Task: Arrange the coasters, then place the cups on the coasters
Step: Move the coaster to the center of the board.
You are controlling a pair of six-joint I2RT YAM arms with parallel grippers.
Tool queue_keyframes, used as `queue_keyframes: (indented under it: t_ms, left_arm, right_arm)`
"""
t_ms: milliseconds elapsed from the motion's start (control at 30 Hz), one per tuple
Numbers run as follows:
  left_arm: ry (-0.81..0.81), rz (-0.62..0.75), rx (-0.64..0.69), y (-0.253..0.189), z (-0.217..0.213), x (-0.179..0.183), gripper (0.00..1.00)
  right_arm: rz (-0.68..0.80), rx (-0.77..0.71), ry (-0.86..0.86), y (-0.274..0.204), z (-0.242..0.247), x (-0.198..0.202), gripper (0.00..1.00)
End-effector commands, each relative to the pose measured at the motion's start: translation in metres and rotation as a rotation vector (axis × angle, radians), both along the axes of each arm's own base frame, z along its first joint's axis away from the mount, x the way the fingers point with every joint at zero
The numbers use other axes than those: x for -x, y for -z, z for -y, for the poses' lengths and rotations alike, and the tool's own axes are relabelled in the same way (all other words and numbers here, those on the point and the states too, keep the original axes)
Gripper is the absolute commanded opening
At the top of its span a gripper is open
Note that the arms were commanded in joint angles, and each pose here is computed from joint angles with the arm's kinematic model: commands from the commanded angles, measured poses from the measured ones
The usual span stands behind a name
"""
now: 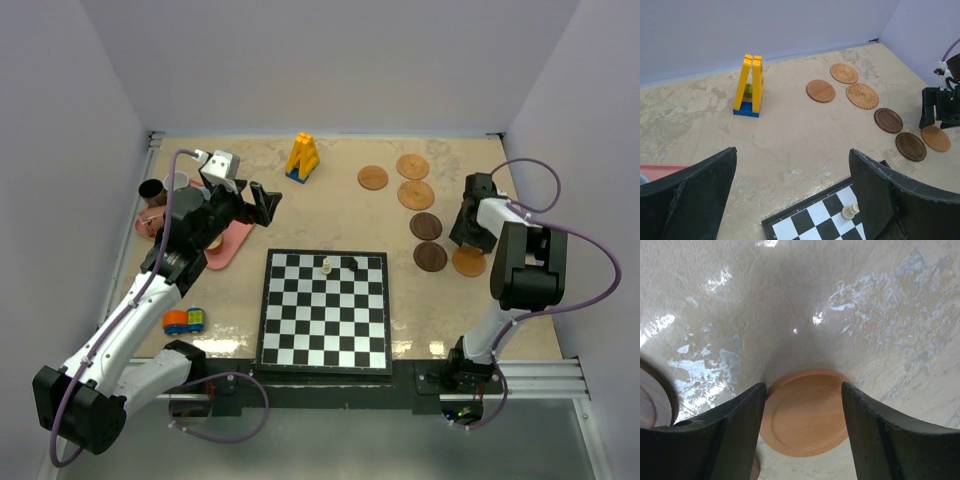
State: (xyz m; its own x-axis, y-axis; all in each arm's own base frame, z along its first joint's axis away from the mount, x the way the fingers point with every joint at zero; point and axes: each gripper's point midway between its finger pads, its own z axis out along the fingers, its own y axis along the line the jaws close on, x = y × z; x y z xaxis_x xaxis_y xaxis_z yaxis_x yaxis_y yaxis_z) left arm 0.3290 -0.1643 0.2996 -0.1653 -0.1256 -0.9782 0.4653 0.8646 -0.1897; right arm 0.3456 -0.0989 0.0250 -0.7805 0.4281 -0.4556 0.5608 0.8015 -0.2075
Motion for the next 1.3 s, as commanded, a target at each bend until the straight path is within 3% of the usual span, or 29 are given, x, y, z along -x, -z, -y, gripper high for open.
queue_keyframes:
  t_ms: [0, 133, 333, 400, 467, 767, 933, 1267]
  left_arm:
    - [0.016, 0.062, 0.044, -0.021, 0.003, 0.005, 0.98]
    - [0.017, 0.062, 0.047, -0.022, 0.003, 0.006, 0.98]
    - [0.022, 0.064, 0.049, -0.023, 0.004, 0.007, 0.98]
    - [0.016, 0.063, 0.049, -0.022, 0.003, 0.006, 0.98]
    - [0.010, 0.071, 0.050, -0.025, 0.001, 0.007, 0.98]
    - [0.010, 0.073, 0.051, -0.026, 0.001, 0.008, 0.98]
    - [0.013, 0.073, 0.051, -0.026, 0.001, 0.008, 0.98]
    - [0.010, 0.073, 0.051, -0.027, 0.001, 0.008, 0.98]
  right_arm:
    - [-0.053, -0.068, -0.006, -0.009, -0.016, 0.020, 0.67]
    - [-0.016, -0.072, 0.014, -0.024, -0.018, 0.026, 0.69]
    - [0.161, -0.036, 0.067, -0.073, -0.007, 0.016, 0.82]
    - [0.219, -0.052, 0.080, -0.083, -0.001, 0.011, 0.82]
    - [0.249, -0.026, 0.124, -0.088, 0.013, 0.012, 0.78]
    - [0.346, -0.047, 0.235, -0.066, 0.054, 0.014, 0.39]
    - [0.373, -0.107, 0.211, -0.050, 0.048, 0.002, 0.33]
    - [0.326, -0.089, 0.228, -0.016, 0.058, 0.004, 0.21]
